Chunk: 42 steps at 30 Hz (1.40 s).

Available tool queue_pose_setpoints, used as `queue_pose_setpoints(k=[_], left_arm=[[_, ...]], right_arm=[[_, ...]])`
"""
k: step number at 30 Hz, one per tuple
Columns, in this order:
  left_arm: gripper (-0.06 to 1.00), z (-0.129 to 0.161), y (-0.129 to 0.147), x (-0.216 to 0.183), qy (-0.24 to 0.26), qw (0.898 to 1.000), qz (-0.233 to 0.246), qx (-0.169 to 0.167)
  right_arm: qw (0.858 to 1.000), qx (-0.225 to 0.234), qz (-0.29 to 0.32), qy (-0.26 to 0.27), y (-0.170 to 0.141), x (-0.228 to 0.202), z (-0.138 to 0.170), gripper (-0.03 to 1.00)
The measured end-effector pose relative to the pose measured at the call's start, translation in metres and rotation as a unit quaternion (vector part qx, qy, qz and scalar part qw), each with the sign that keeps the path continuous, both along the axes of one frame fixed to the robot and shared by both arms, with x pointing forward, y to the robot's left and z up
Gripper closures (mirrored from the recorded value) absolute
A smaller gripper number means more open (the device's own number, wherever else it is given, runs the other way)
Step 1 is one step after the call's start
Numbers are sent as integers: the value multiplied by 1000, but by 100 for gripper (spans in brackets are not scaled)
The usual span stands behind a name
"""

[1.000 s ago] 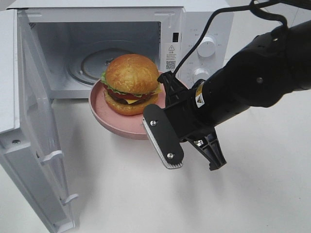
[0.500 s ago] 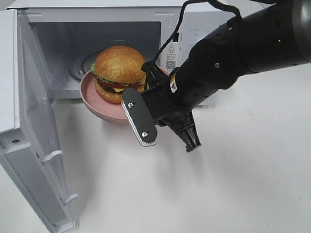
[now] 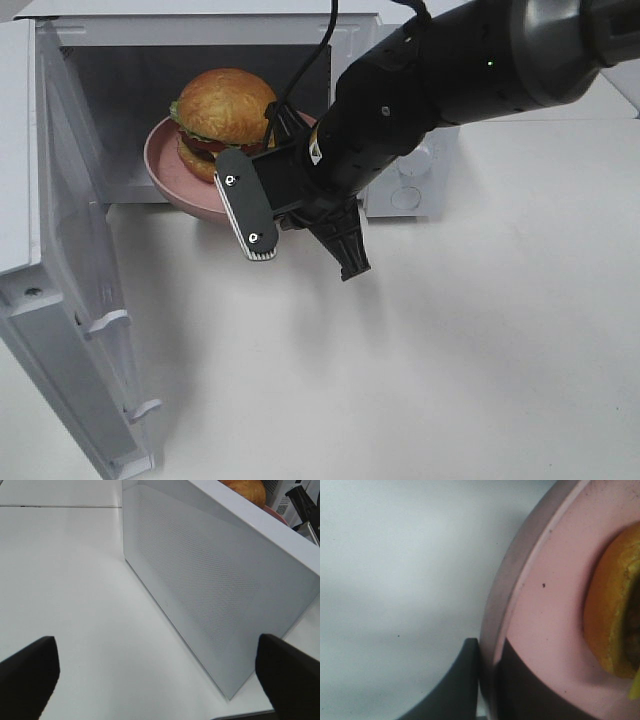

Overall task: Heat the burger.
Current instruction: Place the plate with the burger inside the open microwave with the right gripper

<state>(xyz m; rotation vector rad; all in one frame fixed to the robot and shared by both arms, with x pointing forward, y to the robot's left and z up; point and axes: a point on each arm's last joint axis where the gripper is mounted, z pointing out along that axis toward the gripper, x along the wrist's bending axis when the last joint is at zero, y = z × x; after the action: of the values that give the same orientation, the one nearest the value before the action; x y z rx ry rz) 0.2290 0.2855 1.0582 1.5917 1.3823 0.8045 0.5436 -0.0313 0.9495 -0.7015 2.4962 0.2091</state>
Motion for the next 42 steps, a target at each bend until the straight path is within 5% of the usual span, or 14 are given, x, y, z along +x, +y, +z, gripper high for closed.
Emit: queue_pose_setpoints(k=[42], left_arm=[[-4, 0, 0, 0, 0, 1000, 0, 0]], right_arm=[[997, 17, -68, -21, 57, 74, -18, 93]])
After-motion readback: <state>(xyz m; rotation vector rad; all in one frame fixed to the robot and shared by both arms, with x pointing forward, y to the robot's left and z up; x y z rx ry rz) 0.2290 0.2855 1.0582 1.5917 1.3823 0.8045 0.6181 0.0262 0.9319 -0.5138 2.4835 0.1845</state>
